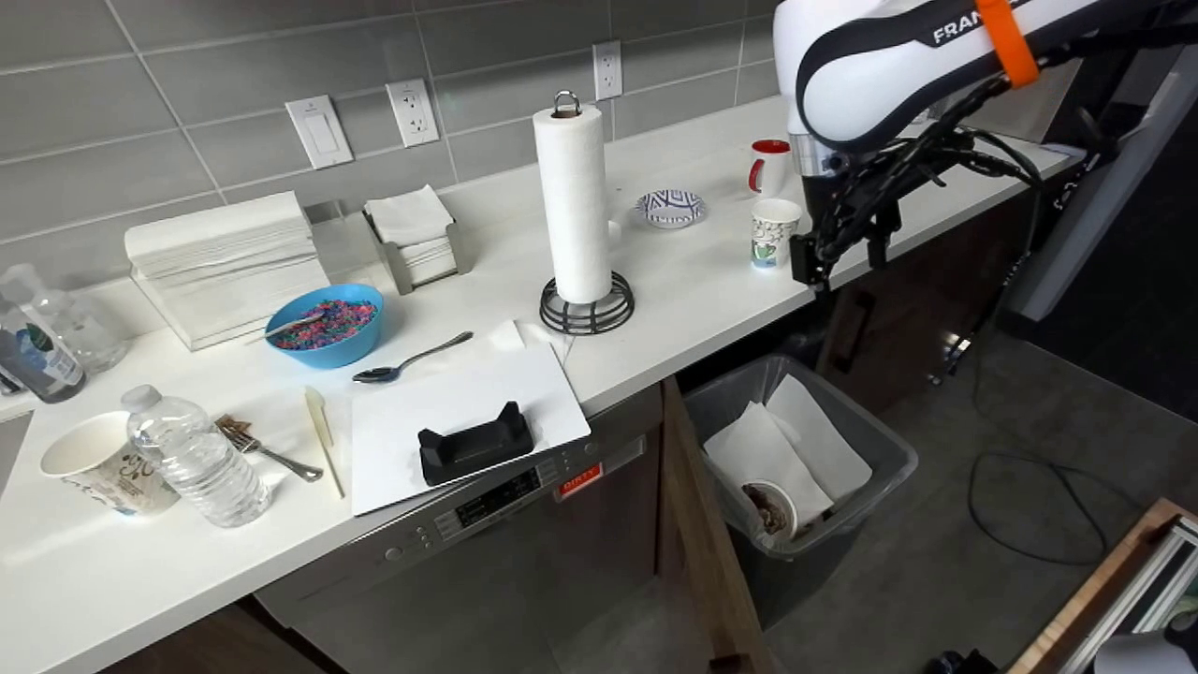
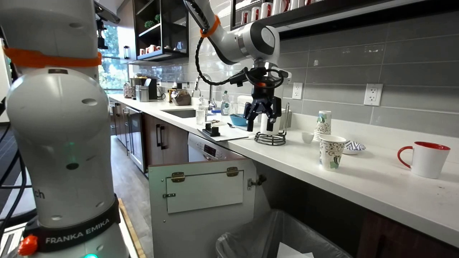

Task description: Put the white bowl in the bin

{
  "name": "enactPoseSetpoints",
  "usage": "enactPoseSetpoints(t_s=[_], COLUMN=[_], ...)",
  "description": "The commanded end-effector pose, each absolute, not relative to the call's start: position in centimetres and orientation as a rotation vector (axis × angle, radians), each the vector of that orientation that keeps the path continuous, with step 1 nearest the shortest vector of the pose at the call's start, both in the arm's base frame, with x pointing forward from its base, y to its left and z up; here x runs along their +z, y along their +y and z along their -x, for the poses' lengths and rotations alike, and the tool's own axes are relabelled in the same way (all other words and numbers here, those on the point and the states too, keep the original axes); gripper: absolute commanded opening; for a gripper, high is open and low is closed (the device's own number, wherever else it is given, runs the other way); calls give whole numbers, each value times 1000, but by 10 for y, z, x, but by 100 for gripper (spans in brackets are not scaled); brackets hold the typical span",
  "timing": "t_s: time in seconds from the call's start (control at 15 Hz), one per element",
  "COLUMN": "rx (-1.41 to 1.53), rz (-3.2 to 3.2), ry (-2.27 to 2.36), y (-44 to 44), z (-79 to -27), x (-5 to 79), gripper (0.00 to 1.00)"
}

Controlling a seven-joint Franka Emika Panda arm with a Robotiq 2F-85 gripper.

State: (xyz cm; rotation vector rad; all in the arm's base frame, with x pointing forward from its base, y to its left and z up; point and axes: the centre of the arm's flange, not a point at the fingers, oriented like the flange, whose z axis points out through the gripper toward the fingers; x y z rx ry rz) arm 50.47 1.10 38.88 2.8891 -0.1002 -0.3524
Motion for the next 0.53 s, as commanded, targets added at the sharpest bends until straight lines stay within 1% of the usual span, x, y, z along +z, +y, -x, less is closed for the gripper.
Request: enactPoseSetpoints(t_s=[0.0,0.27,0.33,0.47], rx=[-227,-40,-90,-61], rz=[-2931,-2998,-2960,-2977], ry=[-118,-169,-129,-141], y=[9,17,15,17], z=[-526,-531,-533,-534], x=[387,378,390,386], gripper=[100,100,100,100])
